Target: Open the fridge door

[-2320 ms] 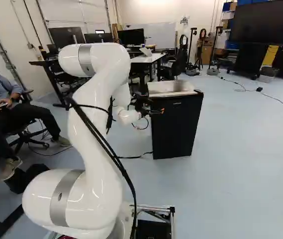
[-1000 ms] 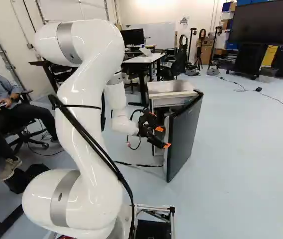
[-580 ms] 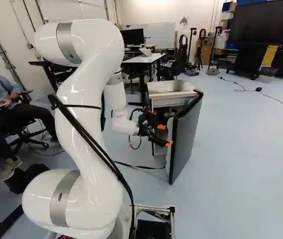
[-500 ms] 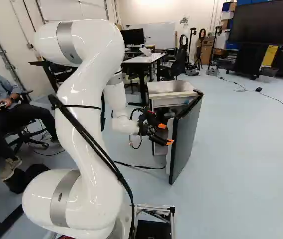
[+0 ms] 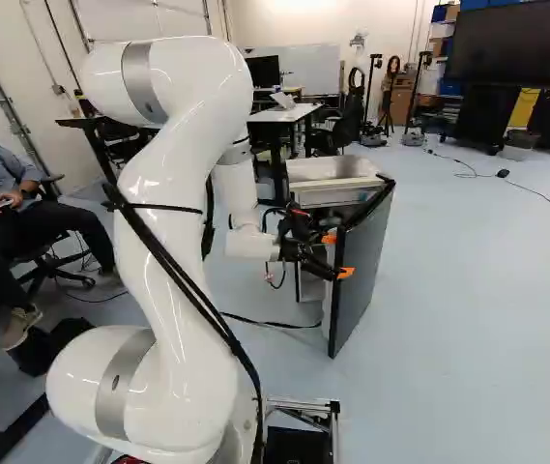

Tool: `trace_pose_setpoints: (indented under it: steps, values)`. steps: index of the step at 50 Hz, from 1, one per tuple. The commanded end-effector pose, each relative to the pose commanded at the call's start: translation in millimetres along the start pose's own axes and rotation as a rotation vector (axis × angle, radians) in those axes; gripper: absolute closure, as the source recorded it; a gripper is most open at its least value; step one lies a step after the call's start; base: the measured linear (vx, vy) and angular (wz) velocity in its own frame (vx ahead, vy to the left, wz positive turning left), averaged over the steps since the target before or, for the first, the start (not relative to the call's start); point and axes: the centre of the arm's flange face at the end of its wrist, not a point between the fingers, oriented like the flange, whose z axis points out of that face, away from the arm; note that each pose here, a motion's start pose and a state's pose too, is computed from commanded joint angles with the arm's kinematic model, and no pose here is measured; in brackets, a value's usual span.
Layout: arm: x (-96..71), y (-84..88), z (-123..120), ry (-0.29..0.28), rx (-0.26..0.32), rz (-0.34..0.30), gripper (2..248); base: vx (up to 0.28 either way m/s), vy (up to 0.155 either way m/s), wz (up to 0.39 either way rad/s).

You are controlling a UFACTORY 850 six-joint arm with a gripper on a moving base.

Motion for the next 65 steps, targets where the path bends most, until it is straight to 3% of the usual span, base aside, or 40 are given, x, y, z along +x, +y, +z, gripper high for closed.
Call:
trace_pose_setpoints:
  steps: [22,29,44,65]
  values:
    - [21.7,24.3,34,0.134,-0.157,0.037,3,0.0,0.0,0.0]
    - [25.2,28.8,41,0.151,-0.187,0.043,3,0.0,0.0,0.0]
    - [25.4,30.2,41,0.153,-0.189,0.042,3,0.0,0.0,0.0]
    - [19.6,27.7,18,0.147,-0.138,0.017,3,0.0,0.0,0.0]
